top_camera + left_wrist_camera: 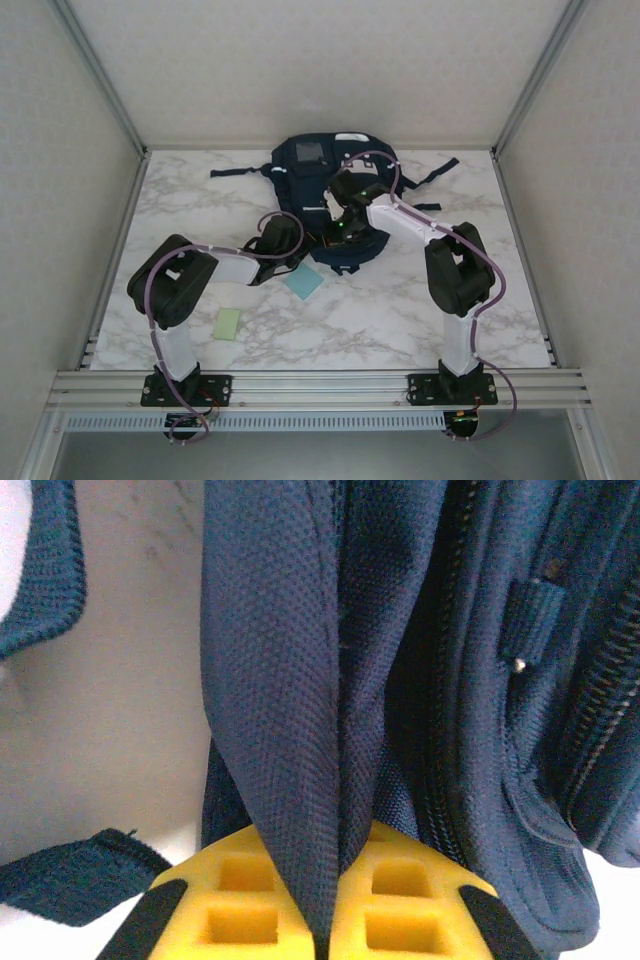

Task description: Pack the student bag

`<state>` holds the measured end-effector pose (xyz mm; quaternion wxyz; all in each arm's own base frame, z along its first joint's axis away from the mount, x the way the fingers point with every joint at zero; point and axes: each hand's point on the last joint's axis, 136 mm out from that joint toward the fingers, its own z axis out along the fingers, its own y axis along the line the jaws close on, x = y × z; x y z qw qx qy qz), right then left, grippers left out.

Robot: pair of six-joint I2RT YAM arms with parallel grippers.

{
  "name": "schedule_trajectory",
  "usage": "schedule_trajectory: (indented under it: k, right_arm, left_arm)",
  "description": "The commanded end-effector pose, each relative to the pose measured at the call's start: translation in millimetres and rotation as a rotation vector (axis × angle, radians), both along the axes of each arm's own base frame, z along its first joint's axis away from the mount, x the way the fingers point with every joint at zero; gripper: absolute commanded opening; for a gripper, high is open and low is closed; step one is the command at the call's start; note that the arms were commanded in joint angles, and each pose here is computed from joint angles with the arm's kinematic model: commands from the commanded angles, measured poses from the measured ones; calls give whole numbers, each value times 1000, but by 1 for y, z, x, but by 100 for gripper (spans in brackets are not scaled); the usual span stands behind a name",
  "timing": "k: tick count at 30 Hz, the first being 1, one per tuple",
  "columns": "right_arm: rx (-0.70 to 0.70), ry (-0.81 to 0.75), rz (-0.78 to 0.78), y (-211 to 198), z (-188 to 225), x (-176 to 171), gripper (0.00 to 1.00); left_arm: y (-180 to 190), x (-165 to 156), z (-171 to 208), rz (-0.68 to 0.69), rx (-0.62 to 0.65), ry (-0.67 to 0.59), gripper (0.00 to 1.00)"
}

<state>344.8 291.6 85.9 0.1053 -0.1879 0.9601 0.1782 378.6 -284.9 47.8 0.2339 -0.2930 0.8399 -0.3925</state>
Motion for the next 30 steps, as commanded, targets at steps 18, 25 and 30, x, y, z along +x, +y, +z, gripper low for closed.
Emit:
schedule_trajectory:
  k: [18, 25, 30]
  right_arm:
    - [-532, -129, 389, -144, -12, -4, 0]
    - [-474, -261, 522, -152, -14, 50, 0]
    - [-448, -355, 516, -168, -11, 106, 0]
  left_arm:
    - [89, -8, 19, -136, 136, 33, 0]
    - [89, 2, 29, -220, 132, 23, 0]
    - [93, -1, 29, -271, 180, 26, 0]
